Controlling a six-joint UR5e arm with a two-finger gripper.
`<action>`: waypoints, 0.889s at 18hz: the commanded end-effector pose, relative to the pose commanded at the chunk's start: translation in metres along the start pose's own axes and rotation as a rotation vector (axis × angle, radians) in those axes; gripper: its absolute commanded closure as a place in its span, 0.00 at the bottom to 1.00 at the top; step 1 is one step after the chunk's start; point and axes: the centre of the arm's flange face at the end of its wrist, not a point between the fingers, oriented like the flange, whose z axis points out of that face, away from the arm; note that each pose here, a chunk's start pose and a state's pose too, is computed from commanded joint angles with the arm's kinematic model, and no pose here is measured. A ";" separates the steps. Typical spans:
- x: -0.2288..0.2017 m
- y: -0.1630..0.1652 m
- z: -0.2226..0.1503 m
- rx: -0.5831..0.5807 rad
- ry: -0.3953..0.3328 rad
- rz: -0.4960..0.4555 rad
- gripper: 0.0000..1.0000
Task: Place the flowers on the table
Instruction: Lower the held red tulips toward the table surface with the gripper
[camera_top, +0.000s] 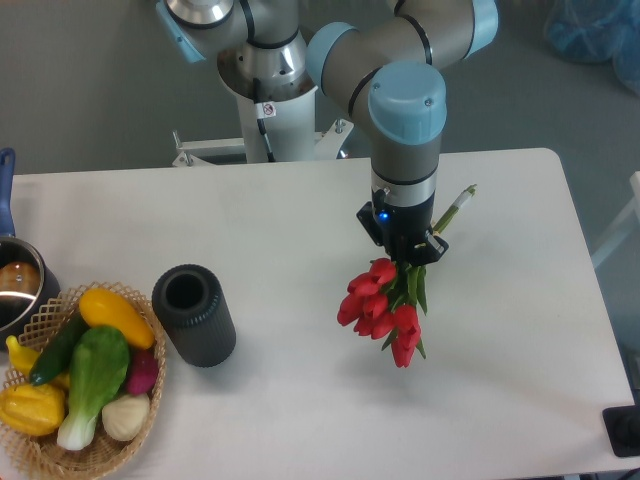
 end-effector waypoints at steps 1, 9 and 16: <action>0.000 0.000 0.000 -0.001 0.000 0.000 0.98; 0.002 -0.002 0.008 -0.004 0.026 0.003 0.98; 0.012 -0.025 0.044 -0.006 0.086 0.040 0.58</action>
